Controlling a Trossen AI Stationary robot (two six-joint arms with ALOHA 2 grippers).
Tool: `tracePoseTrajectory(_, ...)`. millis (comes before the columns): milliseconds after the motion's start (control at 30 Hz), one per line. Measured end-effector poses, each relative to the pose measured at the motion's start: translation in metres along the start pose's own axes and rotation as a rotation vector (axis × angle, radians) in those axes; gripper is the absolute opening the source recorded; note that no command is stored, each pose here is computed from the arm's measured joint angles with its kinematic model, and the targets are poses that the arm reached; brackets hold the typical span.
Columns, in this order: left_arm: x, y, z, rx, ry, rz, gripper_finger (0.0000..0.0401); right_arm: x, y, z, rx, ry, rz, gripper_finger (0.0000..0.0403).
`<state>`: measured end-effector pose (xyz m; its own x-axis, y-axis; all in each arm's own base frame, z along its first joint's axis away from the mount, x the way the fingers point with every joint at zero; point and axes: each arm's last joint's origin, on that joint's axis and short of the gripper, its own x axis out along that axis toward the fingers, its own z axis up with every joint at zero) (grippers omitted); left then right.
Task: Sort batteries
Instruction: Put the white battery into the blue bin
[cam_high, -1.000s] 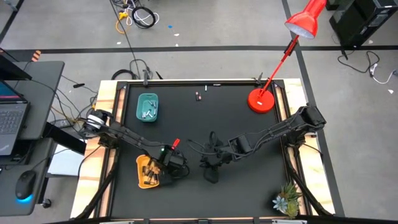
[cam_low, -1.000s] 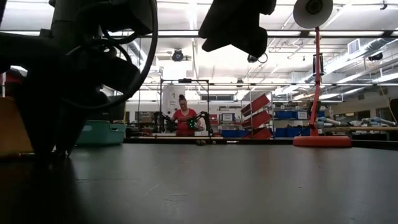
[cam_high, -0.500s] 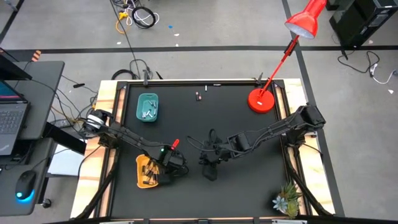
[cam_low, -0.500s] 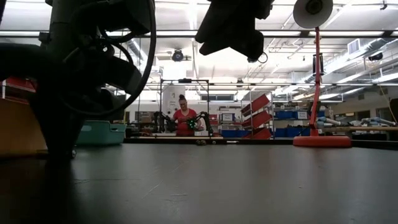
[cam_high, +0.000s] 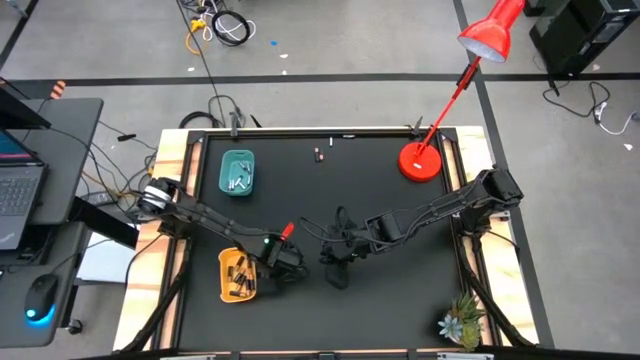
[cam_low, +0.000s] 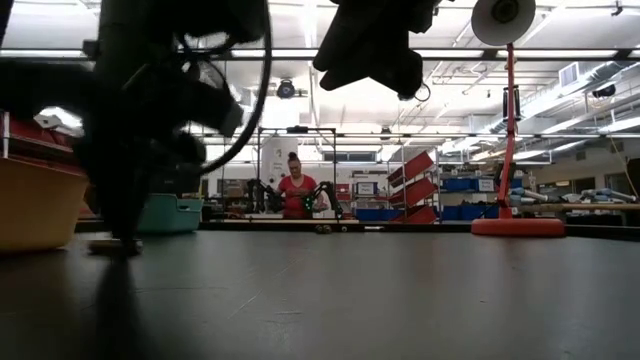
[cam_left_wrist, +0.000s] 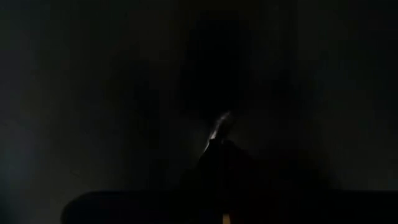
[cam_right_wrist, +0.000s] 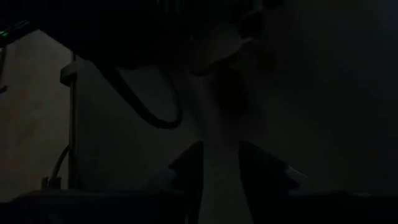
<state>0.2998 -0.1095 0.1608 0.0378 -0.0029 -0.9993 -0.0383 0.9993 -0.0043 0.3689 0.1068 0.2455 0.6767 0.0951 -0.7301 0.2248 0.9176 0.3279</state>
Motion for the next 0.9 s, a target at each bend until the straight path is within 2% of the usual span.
tracePoseTrajectory(400, -0.016, 0.012, 0.001, -0.016, 0.002, 0.002, 0.0002, -0.001, 0.004, -0.004, 0.017, 0.017, 0.013, 0.0109)
tracePoseTrajectory(500, -0.017, 0.014, 0.0, 0.034, 0.016, 0.007, 0.0007, -0.002, 0.007, -0.008, 0.013, 0.033, 0.011, 0.0109)
tracePoseTrajectory(600, -0.017, 0.01, -0.006, 0.193, 0.054, 0.031, 0.0038, -0.005, 0.01, -0.011, 0.002, 0.044, 0.004, 0.0109)
tracePoseTrajectory(733, -0.018, 0.003, -0.012, 0.412, 0.066, 0.099, 0.0104, -0.009, 0.012, -0.013, -0.001, 0.042, -0.016, 0.0109)
tracePoseTrajectory(900, -0.018, 0.003, -0.009, 0.543, 0.032, 0.213, 0.0188, -0.01, 0.012, -0.013, 0.01, 0.034, -0.026, 0.0109)
